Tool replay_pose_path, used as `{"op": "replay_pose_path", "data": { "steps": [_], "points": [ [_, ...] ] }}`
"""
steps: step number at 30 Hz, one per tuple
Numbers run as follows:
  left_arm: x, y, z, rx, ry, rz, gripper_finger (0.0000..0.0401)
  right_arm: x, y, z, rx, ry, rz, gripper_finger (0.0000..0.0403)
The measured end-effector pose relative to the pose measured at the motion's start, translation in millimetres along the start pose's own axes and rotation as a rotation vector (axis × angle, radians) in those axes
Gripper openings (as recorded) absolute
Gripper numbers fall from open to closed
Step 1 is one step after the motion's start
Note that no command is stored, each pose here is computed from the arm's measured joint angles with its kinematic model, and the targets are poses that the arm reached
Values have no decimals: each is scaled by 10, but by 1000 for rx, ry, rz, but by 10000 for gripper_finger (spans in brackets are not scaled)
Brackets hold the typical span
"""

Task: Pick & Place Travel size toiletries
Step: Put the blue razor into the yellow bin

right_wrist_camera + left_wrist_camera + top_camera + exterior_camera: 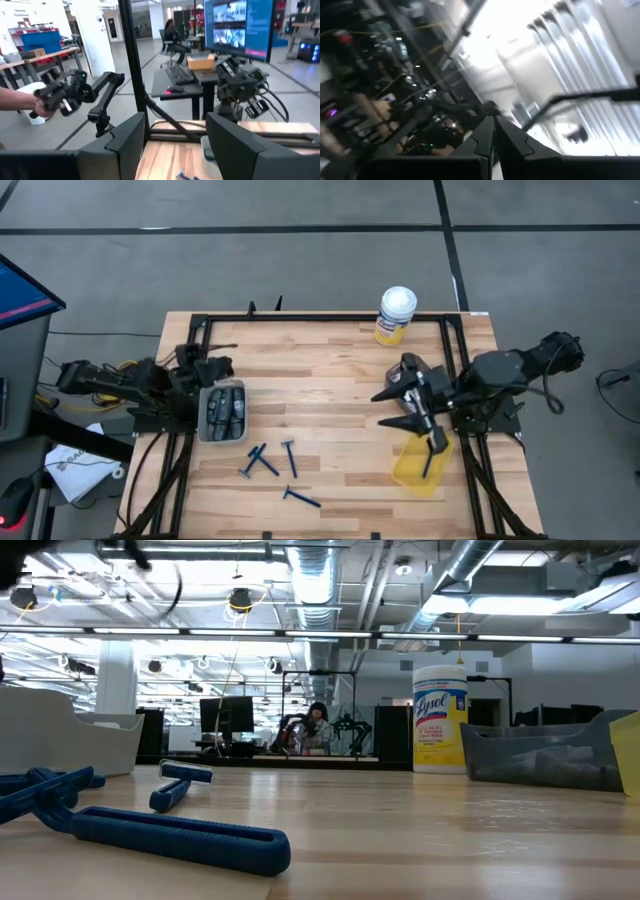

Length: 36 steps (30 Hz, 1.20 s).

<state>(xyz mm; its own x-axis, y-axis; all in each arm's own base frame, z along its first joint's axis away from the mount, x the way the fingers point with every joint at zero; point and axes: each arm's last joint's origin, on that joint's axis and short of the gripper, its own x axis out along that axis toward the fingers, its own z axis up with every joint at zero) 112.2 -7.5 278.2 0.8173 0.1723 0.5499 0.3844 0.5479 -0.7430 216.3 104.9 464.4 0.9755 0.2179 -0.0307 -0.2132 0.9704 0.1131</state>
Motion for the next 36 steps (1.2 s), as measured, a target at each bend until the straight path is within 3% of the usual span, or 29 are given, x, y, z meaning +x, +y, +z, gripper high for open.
{"op": "replay_pose_path", "data": {
  "steps": [4,9,13,18,21,26,31,36],
  "points": [
    [416,-303,54,141,93,-13,11,-130,-31,49,-26,-6,0,204],
    [935,-480,-24,336,355,163,11,-279,-69,61,-1,26,-4,204],
    [1193,-410,-178,565,618,339,12,-296,-76,22,15,69,-9,204],
    [1273,-58,-505,695,918,502,43,-308,-37,-21,27,110,6,204],
    [1319,135,-721,703,1031,497,87,-315,-10,-54,22,140,16,204],
    [1317,455,-1025,813,1229,465,184,-331,39,-78,14,160,39,204],
    [1226,776,-1209,768,1311,597,270,-349,81,-103,27,184,57,204],
    [958,1070,-1343,689,1381,758,300,-358,79,-143,57,225,47,204]
  ]
}}
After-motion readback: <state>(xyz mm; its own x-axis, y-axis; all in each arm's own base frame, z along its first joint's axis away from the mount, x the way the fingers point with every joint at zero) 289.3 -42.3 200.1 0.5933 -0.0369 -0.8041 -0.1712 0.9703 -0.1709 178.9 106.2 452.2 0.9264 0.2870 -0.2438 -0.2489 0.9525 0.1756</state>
